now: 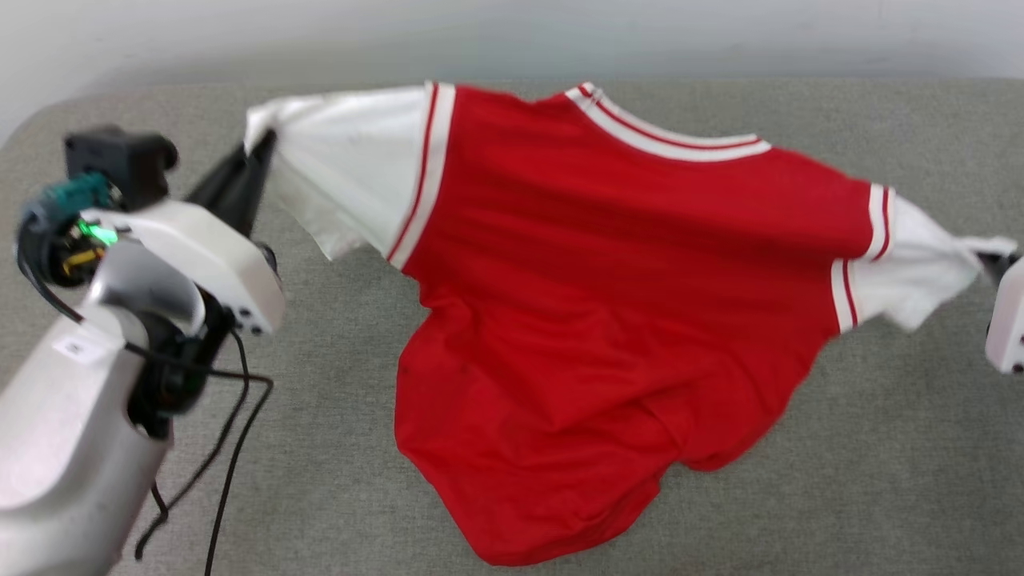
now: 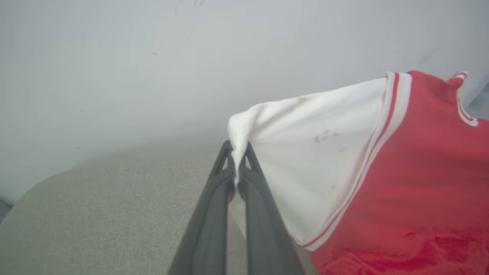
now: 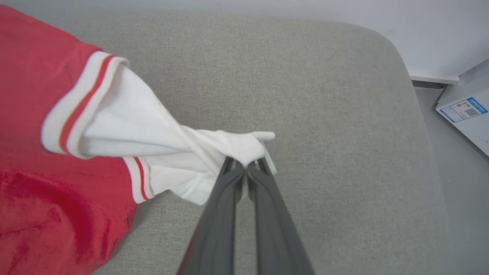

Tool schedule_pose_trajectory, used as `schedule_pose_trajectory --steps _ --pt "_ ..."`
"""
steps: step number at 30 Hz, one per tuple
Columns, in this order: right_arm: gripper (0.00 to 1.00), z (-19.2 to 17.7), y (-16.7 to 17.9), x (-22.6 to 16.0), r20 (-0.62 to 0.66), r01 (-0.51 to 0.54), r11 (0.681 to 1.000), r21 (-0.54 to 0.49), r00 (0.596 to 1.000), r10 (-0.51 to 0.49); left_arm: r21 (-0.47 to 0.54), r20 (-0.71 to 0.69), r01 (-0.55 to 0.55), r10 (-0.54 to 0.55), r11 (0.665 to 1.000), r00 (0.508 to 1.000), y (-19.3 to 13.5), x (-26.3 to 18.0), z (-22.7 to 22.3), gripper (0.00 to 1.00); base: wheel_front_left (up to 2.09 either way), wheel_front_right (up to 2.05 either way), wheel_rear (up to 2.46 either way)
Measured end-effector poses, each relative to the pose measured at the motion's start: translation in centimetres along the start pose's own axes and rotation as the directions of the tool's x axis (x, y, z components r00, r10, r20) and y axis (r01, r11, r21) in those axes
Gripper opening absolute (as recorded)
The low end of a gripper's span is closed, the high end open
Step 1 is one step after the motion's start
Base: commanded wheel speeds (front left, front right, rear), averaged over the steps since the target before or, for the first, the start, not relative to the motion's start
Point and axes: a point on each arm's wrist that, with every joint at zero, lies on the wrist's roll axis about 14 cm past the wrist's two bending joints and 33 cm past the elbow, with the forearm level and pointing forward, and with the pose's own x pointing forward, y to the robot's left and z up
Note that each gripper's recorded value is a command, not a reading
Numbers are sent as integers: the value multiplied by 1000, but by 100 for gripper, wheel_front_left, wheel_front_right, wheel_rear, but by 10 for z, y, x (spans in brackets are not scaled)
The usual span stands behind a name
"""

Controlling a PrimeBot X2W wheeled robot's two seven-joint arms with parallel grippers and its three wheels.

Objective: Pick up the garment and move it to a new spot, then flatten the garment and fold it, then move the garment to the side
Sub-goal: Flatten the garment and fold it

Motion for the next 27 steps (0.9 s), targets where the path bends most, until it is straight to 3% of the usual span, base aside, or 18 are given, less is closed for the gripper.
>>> schedule_pose_trajectory --steps 5,11,17,27 --pt "0 54 -2 -8 137 28 999 -44 990 -22 18 127 -42 40 999 991 13 13 47 0 0 0 0" --pt "0 122 -1 -11 309 59 995 -81 951 -31 18 217 -75 70 997 974 29 40 87 0 0 0 0" --pt "0 187 -7 -12 461 121 989 -84 885 -69 50 308 -108 88 993 947 42 69 124 0 0 0 0" --pt "0 279 -5 -17 671 187 981 -59 734 -100 62 473 -166 118 984 873 65 110 175 0 0 0 0"
